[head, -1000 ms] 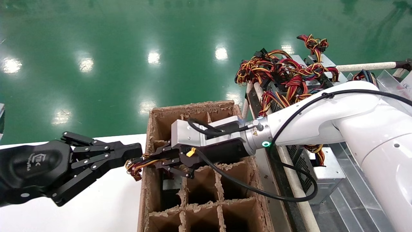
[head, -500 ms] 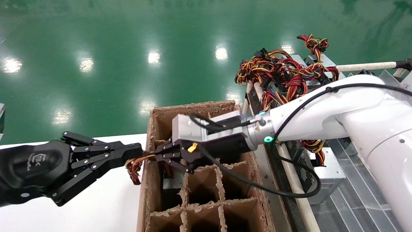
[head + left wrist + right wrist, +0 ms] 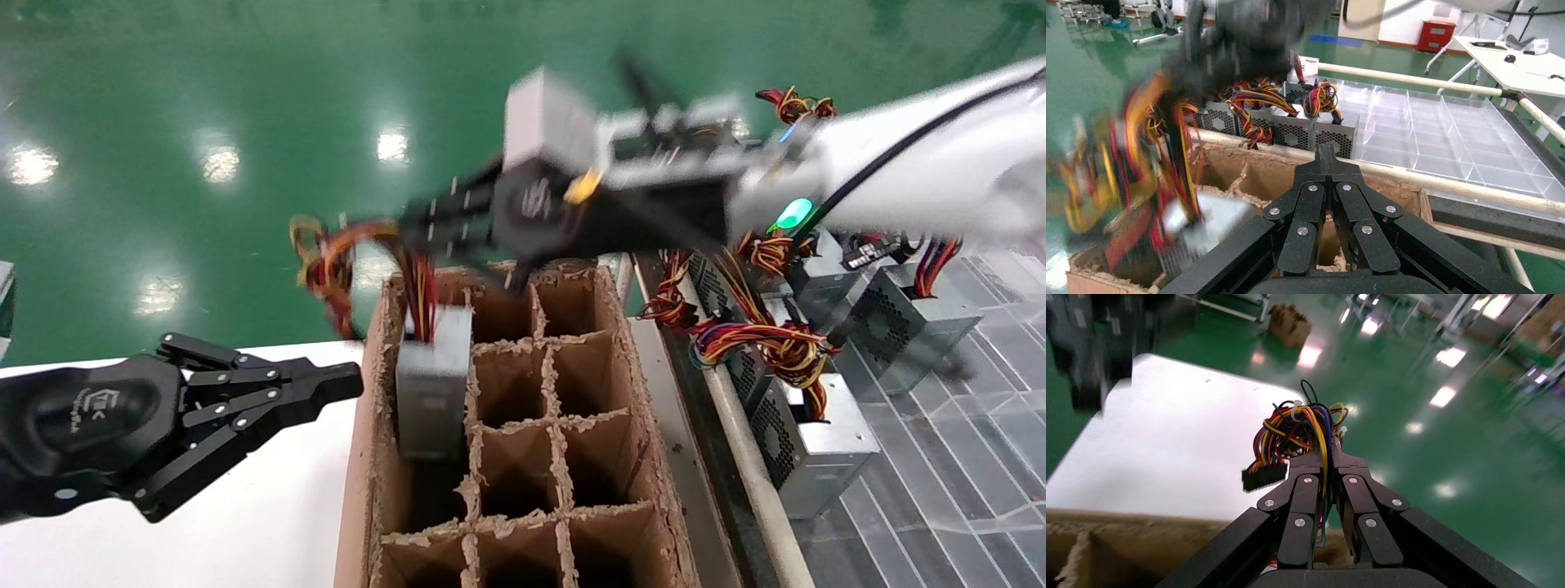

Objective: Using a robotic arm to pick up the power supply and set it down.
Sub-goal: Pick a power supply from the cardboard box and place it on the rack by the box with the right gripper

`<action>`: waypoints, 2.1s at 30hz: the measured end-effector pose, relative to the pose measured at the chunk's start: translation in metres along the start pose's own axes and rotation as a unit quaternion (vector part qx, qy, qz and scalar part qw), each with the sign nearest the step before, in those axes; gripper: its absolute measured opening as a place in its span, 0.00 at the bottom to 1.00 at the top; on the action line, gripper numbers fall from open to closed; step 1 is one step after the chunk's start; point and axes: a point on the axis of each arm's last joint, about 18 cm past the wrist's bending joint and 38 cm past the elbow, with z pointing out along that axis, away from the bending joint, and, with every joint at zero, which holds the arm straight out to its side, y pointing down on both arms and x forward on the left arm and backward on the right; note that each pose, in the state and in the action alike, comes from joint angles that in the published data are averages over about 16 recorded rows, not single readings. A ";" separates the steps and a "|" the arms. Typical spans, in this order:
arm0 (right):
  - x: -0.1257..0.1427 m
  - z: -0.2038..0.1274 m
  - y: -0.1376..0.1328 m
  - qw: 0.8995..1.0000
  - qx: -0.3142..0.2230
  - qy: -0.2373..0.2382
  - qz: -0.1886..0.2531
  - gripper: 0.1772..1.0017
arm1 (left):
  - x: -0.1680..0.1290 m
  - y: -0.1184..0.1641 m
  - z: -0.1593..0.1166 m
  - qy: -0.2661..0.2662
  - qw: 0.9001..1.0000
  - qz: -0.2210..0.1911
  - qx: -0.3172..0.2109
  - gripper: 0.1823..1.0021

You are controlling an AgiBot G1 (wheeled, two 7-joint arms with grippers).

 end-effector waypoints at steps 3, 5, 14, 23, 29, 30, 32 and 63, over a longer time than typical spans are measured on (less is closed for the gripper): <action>0.014 -0.020 -0.022 1.000 -0.001 0.014 -0.028 0.03 | 0.000 0.000 0.000 0.000 1.000 0.000 0.000 0.01; 0.023 -0.034 -0.037 0.998 -0.005 0.024 -0.049 0.03 | 0.000 0.000 0.000 0.000 1.000 0.000 0.000 0.01; 0.050 -0.093 -0.103 0.986 -0.052 0.072 -0.143 0.03 | 0.000 0.000 0.000 0.000 1.000 0.000 0.000 0.01; 0.055 -0.153 -0.156 0.963 -0.115 0.128 -0.205 0.03 | 0.000 0.000 0.000 0.000 1.000 0.000 0.000 0.01; 0.042 -0.196 -0.180 0.948 -0.167 0.163 -0.216 0.03 | 0.000 0.000 0.000 0.000 1.000 0.000 0.000 0.01; 0.038 -0.203 -0.182 0.945 -0.177 0.169 -0.215 0.03 | 0.000 0.000 0.000 0.000 1.000 0.000 0.000 0.01; 0.030 -0.217 -0.187 0.940 -0.197 0.181 -0.210 0.03 | 0.000 0.000 0.000 0.000 1.000 0.000 0.000 0.01; -0.101 -0.375 -0.111 0.893 -0.360 0.271 0.016 0.03 | 0.000 0.000 0.000 0.000 1.000 0.000 0.000 0.01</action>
